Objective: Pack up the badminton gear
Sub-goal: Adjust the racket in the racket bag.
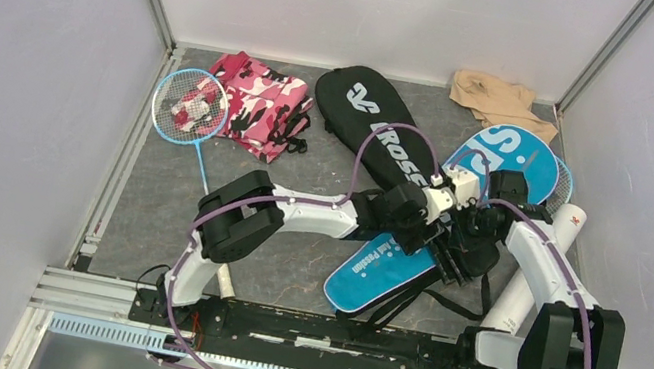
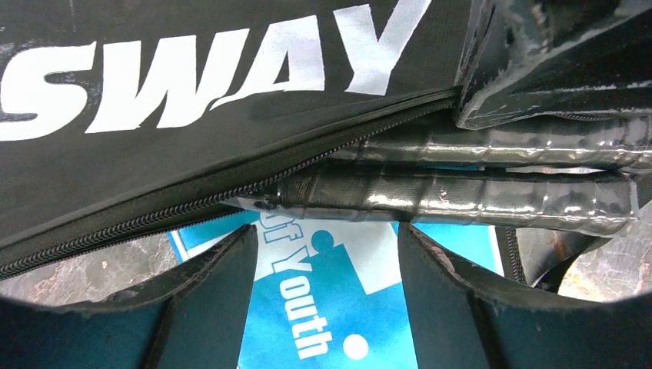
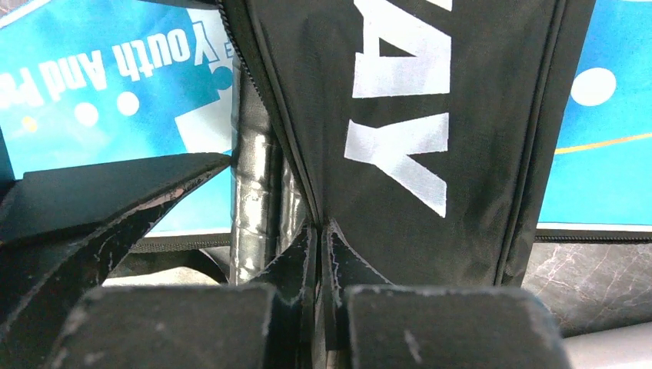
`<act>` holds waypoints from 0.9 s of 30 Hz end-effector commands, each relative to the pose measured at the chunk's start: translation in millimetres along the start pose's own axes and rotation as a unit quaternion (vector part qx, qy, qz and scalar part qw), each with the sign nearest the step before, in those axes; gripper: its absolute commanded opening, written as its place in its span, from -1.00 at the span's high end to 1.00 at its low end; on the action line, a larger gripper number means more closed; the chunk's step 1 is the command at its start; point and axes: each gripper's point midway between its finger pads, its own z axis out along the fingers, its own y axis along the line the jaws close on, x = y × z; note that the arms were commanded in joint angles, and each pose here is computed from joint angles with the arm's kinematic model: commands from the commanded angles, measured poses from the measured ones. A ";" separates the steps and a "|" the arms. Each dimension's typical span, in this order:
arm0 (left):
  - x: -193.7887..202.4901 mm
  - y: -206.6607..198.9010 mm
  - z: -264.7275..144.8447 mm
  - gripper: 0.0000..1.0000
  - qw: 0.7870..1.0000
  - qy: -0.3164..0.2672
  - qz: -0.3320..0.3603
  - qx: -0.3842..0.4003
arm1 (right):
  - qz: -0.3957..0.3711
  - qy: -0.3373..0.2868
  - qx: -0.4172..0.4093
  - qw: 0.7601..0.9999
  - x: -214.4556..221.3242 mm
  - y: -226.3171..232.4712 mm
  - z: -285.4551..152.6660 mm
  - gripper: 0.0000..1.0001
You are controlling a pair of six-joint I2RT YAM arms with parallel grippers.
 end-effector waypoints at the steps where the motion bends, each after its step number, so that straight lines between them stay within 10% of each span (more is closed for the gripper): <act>1: -7.8 31.9 16.4 -0.45 0.995 -0.004 -0.088 -0.037 | -0.046 -0.027 -0.079 0.995 -14.2 33.9 -8.5 1.00; 21: -20.5 84.0 9.4 -0.49 0.989 -0.004 -0.130 -0.068 | -0.032 -0.017 -0.104 0.994 -5.5 30.8 -1.7 1.00; 27: -17.9 77.1 -28.3 -0.80 0.988 -0.017 -0.150 -0.014 | -0.022 -0.022 -0.095 0.995 -12.7 21.3 4.9 1.00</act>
